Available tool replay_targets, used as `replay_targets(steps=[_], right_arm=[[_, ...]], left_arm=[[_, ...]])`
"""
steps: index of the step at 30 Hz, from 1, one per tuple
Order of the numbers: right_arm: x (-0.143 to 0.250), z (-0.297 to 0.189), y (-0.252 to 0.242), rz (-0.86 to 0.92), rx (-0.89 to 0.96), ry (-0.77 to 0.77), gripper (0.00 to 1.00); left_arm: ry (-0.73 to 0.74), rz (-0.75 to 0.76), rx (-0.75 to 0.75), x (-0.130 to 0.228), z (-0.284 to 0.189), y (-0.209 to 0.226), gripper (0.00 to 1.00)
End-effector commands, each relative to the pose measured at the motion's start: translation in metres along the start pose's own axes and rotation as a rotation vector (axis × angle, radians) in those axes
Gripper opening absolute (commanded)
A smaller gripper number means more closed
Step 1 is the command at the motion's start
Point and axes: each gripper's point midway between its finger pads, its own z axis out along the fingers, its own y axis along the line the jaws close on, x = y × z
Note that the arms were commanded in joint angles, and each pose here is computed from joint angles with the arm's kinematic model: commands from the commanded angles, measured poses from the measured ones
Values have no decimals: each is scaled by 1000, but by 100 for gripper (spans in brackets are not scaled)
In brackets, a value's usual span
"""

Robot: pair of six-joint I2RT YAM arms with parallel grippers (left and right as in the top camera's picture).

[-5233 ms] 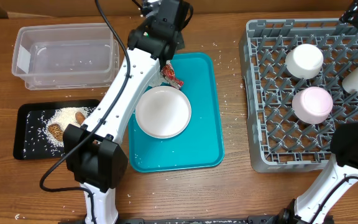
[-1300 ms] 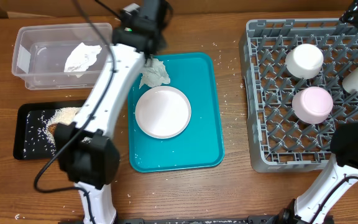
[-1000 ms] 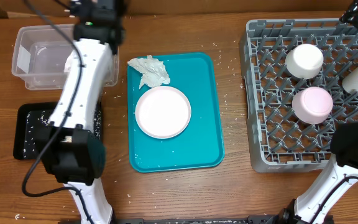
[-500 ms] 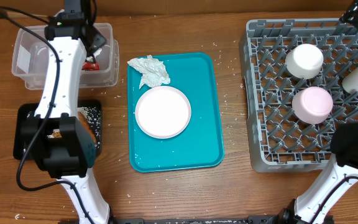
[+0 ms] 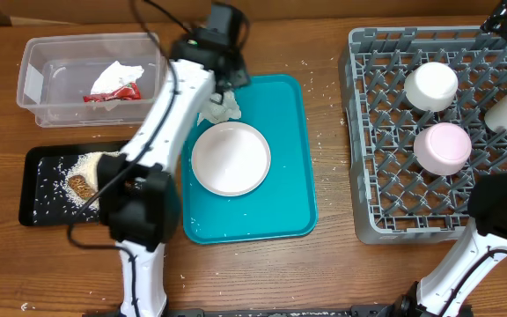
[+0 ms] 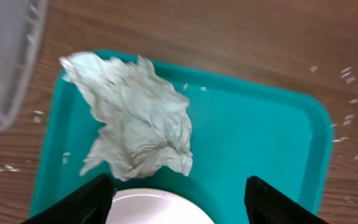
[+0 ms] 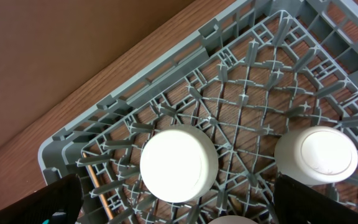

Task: Sort waste into correct bins and load items into the dishwasher
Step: 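Grasp the remaining white tissue on the teal tray with left gripper, then drop the white tissue into the clear bin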

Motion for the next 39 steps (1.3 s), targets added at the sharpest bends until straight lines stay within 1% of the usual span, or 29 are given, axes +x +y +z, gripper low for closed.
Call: replay_targets(steps=[1,4,8,9,10,12,13,14,15,20,23,26,27,28,31,33,35,39], right_arm=[[-8,-14,3,-4,-9,-41,100],[-8,-14,3,-4,-9,-41,100],[-8,-14,3,-3,-8,-41,100],[-8,-14,3,-3,-8,-41,100],[-8,-14,3,-4,-9,-41,100],[-8,-14,3,-4,-9,-41,100],[-8,-14,3,-4,-9,-41,100],[-8,-14,3,-4,-9,-41,100],[-8,-14,3,-4,-9,-41,100],[-8,-14,3,-4,-9,-41,100],[-8,-14,3,-4,-9,-41,100],[-8,-14,3,-4,-9,-41,100],[-8,-14,3,-4,-9,-41,100],[-8,-14,3,-4,-9,-41,100],[-8,-14,3,-4,-9,-41,100],[-8,-14,3,-4,-9,-41,100],[-8,-14,3,-4,-9,-41,100],[-8,-14,3,-4,-9,-41,100]], left_arm=[[28,-11,-95,13,47,9,70],[50,-9,-110,22,76,8,72],[65,-12,-122,31,104,9,72],[66,-11,-123,32,108,9,70],[66,-11,-123,32,110,9,66],[70,-10,-126,34,112,10,39],[71,-10,-127,34,112,10,24],[71,-10,-123,33,110,9,12],[65,-11,-119,31,106,8,4],[-9,-27,-72,0,54,-3,4],[-127,-49,-61,-30,5,-2,4],[-296,-109,-128,-62,-47,17,4],[-392,-151,-190,-77,-72,33,4],[-458,-183,-237,-87,-89,44,4],[-620,-250,-375,-109,-129,79,4],[-679,-286,-456,-119,-141,102,4],[-698,-317,-513,-126,-143,123,4],[-654,-382,-556,-140,-118,170,4]])
